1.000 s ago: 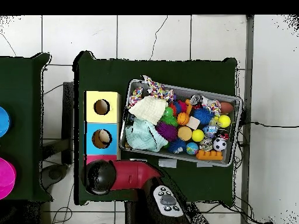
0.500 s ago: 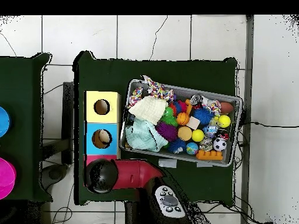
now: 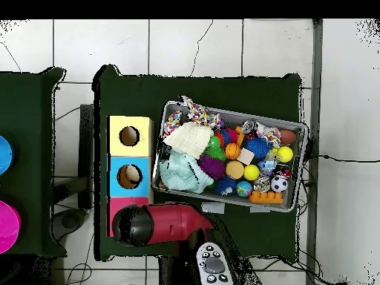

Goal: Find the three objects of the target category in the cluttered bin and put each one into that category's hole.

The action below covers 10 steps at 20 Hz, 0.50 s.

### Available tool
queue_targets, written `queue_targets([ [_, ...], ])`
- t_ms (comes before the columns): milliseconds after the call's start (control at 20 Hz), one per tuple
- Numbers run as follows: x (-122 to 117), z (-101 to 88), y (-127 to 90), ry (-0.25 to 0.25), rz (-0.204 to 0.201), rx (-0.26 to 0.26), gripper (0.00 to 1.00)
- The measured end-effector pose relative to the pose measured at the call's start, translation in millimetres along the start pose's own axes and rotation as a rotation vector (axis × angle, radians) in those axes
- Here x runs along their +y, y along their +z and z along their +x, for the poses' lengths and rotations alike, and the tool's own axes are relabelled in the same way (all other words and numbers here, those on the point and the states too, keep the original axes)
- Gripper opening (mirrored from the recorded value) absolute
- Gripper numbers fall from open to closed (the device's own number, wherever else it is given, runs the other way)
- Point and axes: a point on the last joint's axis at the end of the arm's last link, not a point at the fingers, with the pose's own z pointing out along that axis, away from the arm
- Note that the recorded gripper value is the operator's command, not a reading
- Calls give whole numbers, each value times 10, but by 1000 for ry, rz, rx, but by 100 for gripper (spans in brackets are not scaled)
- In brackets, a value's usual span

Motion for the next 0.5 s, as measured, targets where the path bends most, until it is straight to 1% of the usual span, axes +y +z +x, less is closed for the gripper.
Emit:
queue_targets([
  [200, -274, -57, -30, 18, 48, -24, 100],
  [500, -539, -86, -58, 61, 79, -43, 100],
])
